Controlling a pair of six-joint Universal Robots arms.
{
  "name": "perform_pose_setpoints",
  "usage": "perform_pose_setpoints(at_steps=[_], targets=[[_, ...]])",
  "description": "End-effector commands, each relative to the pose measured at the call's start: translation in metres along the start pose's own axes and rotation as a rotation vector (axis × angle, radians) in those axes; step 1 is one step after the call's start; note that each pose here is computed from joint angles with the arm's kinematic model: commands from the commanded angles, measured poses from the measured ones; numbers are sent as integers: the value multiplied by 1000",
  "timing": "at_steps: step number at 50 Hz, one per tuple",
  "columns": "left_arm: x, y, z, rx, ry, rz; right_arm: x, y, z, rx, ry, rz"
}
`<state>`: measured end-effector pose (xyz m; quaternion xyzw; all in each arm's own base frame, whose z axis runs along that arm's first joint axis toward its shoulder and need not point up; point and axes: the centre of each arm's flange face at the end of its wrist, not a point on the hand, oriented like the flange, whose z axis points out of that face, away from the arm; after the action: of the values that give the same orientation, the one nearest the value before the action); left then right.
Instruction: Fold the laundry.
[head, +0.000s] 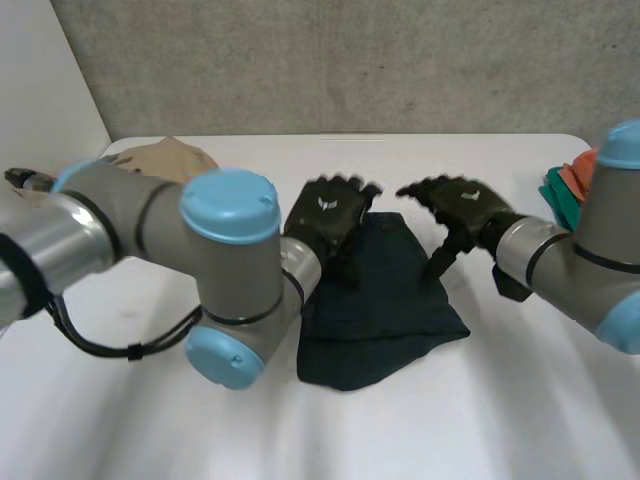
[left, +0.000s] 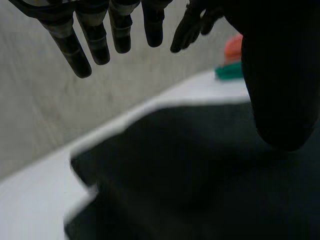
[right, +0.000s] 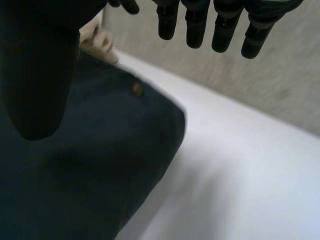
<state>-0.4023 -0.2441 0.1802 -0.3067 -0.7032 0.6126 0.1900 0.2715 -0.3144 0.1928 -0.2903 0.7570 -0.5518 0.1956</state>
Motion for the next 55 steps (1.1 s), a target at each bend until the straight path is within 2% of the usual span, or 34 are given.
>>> perform_pose_setpoints(at_steps=[1, 6, 12, 23, 27, 32, 34, 38, 42, 55], targets=[[-9, 47, 0, -182, -85, 57, -3, 41, 23, -106, -60, -77], [-9, 65, -13, -323, -66, 151, -1, 56, 28, -143, -52, -178], [-7, 64, -20, -341, -49, 162, 4, 43, 22, -124, 6, -235], [-27, -42, -29, -19, -81, 135, -10, -4, -19, 60, 72, -341], [-30, -71, -32, 92, 31, 130, -39, 6, -48, 95, 34, -410], [-25, -89, -34, 163, 259, 108, -71, 53, -67, 52, -48, -425], [-23, -92, -36, 165, 314, 81, -79, 70, -71, 58, -60, -435], [-27, -94, -35, 161, 353, 26, -83, 85, -67, 86, -59, -439], [-27, -89, -34, 149, 354, 17, -82, 100, -50, 114, -49, -460], [-25, -85, -32, 139, 350, 11, -72, 94, 0, 249, 74, -495]])
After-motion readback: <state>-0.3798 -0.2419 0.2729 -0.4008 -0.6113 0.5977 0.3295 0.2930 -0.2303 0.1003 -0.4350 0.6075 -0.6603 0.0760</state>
